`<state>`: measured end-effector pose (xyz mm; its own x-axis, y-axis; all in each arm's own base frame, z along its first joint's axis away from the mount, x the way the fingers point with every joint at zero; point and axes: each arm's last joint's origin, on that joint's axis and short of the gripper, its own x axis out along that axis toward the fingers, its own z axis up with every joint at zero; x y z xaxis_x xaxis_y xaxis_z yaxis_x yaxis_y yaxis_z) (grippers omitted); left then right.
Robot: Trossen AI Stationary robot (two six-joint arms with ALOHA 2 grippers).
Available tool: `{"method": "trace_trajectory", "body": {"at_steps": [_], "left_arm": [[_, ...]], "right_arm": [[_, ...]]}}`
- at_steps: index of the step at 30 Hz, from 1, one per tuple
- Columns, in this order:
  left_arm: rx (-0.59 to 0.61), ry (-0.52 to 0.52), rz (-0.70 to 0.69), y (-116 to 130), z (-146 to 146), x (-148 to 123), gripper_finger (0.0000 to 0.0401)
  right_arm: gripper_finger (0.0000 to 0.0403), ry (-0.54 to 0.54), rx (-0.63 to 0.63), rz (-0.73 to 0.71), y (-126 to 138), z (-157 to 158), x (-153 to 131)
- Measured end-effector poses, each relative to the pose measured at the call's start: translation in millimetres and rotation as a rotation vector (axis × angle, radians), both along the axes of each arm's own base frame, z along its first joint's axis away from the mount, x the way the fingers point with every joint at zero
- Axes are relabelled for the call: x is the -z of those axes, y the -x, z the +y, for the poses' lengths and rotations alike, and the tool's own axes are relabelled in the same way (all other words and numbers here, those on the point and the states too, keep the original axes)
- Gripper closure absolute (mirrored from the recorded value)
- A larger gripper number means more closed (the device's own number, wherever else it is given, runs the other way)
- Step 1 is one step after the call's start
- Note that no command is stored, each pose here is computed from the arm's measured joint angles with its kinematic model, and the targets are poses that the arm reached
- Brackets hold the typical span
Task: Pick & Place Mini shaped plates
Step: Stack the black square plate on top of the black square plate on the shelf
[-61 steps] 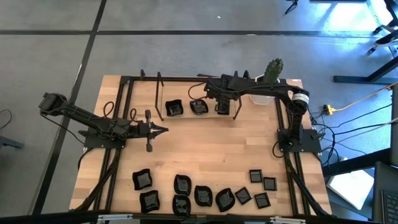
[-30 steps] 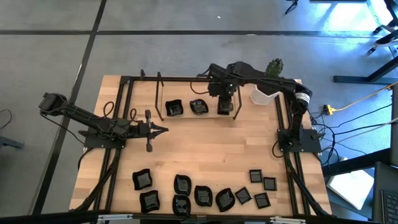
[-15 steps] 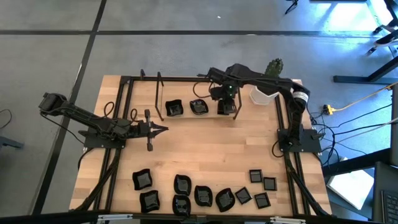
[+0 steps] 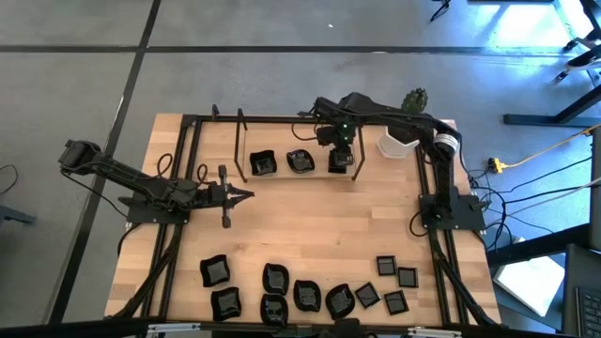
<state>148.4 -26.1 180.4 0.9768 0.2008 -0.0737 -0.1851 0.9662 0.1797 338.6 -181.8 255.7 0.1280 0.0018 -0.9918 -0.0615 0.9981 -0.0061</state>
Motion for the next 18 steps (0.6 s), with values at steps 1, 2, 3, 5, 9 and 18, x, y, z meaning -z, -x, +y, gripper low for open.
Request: {"method": "trace_trajectory", "body": {"at_steps": [1, 2, 3, 5, 9, 18], "left_arm": [[0.0, 0.0, 0.0, 0.0, 0.0, 0.0, 0.0397], [0.0, 0.0, 0.0, 0.0, 0.0, 0.0, 0.0397], [0.0, 0.0, 0.0, 0.0, 0.0, 0.0, 0.0397], [0.0, 0.0, 0.0, 0.0, 0.0, 0.1, 0.0395], [0.0, 0.0, 0.0, 0.0, 0.0, 0.0, 0.0393], [-0.001, 0.0, 0.0, 0.0, 0.0, 0.0, 0.0397]], "right_arm": [[0.0233, -0.002, 0.0, -0.001, -0.7, -0.3, 1.1], [0.0233, -0.001, 0.0, -0.003, -1.1, -0.5, 1.4], [0.0233, -0.001, 0.0, -0.001, -1.2, -0.8, 1.9], [0.0233, 0.008, 0.003, 0.006, -2.0, -2.0, 4.0], [0.0233, 0.026, 0.017, 0.018, -0.6, -4.5, 4.3], [0.0233, 0.011, 0.04, 0.027, -1.3, -7.4, 9.5]]}}
